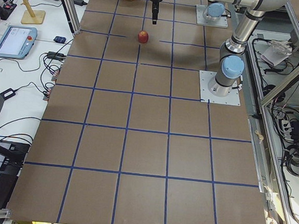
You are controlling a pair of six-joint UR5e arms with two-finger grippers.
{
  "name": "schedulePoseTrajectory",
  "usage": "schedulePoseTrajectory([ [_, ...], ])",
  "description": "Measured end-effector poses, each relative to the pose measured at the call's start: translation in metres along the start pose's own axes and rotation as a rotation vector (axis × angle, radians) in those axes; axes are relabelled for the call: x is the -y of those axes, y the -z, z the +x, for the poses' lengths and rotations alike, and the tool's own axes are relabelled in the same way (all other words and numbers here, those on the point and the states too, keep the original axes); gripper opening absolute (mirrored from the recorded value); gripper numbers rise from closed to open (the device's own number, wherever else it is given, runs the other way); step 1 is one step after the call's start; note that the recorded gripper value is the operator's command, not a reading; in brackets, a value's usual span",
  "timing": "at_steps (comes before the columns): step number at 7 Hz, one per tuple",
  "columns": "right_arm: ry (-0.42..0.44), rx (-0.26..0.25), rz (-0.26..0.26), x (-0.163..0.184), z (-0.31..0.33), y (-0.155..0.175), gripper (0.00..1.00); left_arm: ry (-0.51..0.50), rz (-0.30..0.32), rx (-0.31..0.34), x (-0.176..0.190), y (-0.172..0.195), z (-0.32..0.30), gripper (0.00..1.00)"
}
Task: Put all apples into basket
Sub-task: 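Reach the right gripper to the red apple and grasp it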
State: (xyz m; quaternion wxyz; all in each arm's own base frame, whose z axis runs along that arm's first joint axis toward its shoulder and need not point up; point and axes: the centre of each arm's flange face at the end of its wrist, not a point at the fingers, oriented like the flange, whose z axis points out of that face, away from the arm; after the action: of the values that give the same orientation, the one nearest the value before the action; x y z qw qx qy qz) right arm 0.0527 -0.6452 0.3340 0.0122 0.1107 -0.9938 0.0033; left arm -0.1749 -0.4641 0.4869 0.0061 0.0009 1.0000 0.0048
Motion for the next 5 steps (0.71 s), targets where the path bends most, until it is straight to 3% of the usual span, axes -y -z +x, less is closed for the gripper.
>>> schedulePoseTrajectory([
  [3, -0.118, 0.150, -0.043, 0.001, -0.168, -0.017, 1.00, -0.046, 0.037, -0.003, 0.002, 0.017, -0.046, 1.00],
  [5, -0.192, 0.185, -0.089, -0.008, -0.246, -0.042, 1.00, -0.039, 0.049, -0.002, 0.003, 0.022, -0.053, 1.00],
])
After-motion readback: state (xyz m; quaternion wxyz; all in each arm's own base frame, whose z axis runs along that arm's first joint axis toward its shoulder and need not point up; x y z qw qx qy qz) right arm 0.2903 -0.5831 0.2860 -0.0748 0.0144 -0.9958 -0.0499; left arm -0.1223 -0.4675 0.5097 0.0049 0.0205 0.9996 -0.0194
